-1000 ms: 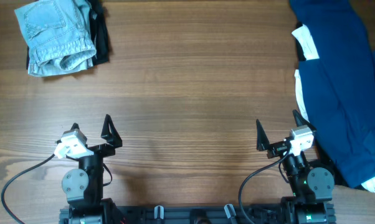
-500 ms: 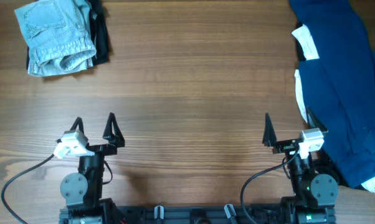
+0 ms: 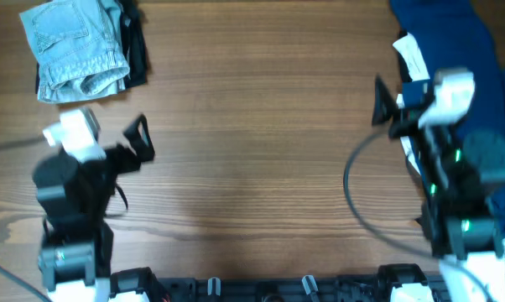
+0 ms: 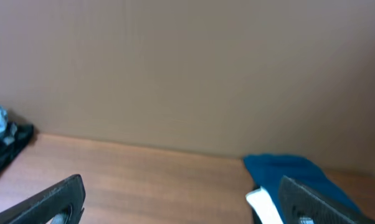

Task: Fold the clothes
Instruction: 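Reach the right gripper to the teal shirt pile and grasp it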

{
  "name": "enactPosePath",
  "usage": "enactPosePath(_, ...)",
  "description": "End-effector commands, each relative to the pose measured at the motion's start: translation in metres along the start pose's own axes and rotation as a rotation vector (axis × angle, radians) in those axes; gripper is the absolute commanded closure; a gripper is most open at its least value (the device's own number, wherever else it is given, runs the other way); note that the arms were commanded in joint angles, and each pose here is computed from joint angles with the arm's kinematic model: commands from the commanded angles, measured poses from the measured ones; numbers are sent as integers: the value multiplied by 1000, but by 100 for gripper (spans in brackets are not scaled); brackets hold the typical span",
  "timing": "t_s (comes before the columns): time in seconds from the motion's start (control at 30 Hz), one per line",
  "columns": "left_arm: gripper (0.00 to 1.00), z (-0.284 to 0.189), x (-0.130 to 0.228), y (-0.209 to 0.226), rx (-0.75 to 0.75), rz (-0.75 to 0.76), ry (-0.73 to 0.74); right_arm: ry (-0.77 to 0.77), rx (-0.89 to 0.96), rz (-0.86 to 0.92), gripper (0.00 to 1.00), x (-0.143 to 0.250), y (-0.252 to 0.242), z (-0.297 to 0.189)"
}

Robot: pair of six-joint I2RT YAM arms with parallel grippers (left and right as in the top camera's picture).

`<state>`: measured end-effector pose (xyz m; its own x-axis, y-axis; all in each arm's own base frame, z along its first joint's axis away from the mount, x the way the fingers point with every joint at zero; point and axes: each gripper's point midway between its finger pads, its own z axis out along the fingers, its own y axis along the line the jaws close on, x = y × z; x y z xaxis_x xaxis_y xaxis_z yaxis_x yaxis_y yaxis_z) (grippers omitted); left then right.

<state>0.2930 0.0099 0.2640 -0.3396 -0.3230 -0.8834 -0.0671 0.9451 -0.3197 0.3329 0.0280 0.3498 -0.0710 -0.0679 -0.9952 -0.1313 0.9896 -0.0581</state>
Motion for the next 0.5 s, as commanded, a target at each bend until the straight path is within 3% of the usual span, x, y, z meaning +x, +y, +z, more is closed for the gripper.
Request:
enactPosePath(0.0,0,12,-29,-3,-42,30,98,166,-52,-3,0,-10,2,40)
enactPosePath(0.1,0,33,-12,6,-84,0,259,389,-106,1,0,21,6,79)
enactPosePath(0.23,0,57,19,19,-116,-25,386,632,-140,50,0,100,12,100)
enactPosePath(0.3,0,66,30,24,-124,-35,433,745,-73,37,1,137,0,106)
enactPosePath(0.37,0,71,38,26,-129,-40,461,853,149,46,4,171,-37,106)
enactPosePath(0.47,0,73,38,27,-129,-40,463,945,294,110,3,210,-75,104)
